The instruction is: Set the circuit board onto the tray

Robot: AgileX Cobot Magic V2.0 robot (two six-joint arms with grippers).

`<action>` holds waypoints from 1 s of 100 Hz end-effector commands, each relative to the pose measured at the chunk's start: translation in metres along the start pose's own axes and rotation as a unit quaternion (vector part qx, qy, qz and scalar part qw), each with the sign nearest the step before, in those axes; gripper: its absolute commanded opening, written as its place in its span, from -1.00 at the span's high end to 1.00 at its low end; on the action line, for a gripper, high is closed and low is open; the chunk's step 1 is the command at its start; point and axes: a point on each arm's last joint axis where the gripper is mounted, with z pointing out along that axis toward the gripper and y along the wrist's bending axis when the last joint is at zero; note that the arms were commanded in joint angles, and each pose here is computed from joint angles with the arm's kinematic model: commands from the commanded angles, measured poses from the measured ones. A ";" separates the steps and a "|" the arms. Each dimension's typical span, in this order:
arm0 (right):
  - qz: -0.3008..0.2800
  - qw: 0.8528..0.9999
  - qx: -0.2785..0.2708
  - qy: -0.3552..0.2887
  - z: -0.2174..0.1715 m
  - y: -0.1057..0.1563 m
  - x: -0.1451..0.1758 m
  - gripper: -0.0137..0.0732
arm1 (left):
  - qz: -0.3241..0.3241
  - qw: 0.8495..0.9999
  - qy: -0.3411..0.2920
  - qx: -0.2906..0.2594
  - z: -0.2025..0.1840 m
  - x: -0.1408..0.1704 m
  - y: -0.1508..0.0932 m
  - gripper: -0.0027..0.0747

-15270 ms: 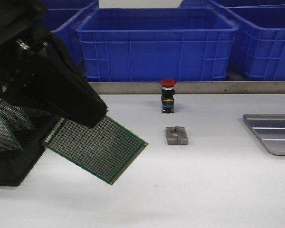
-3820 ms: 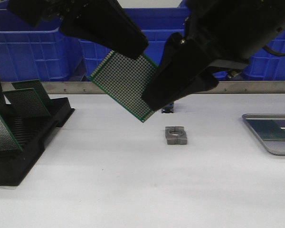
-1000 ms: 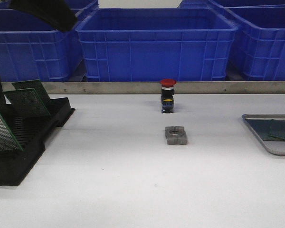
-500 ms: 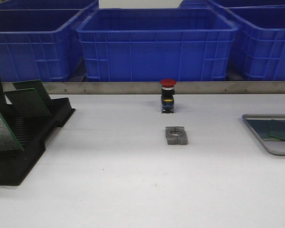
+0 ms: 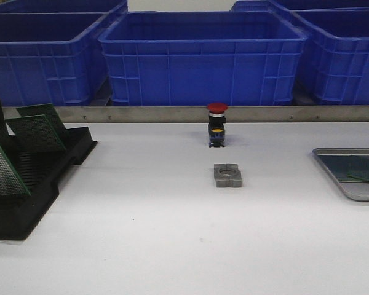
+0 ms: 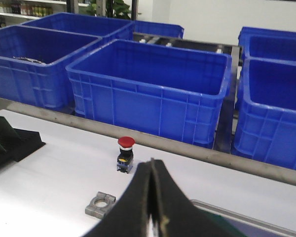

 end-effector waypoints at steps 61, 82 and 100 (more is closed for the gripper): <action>-0.022 0.997 -0.037 -0.059 -0.026 0.014 -0.004 0.83 | -0.009 0.994 -0.104 -0.042 -0.046 0.025 -0.003 0.98; -0.022 0.997 -0.037 -0.059 -0.026 0.014 -0.004 0.83 | -0.009 0.994 -0.104 -0.042 -0.046 0.025 -0.003 0.98; -0.022 0.997 -0.037 -0.059 -0.026 0.014 -0.004 0.83 | -0.009 0.994 -0.104 -0.042 -0.046 0.025 -0.003 0.98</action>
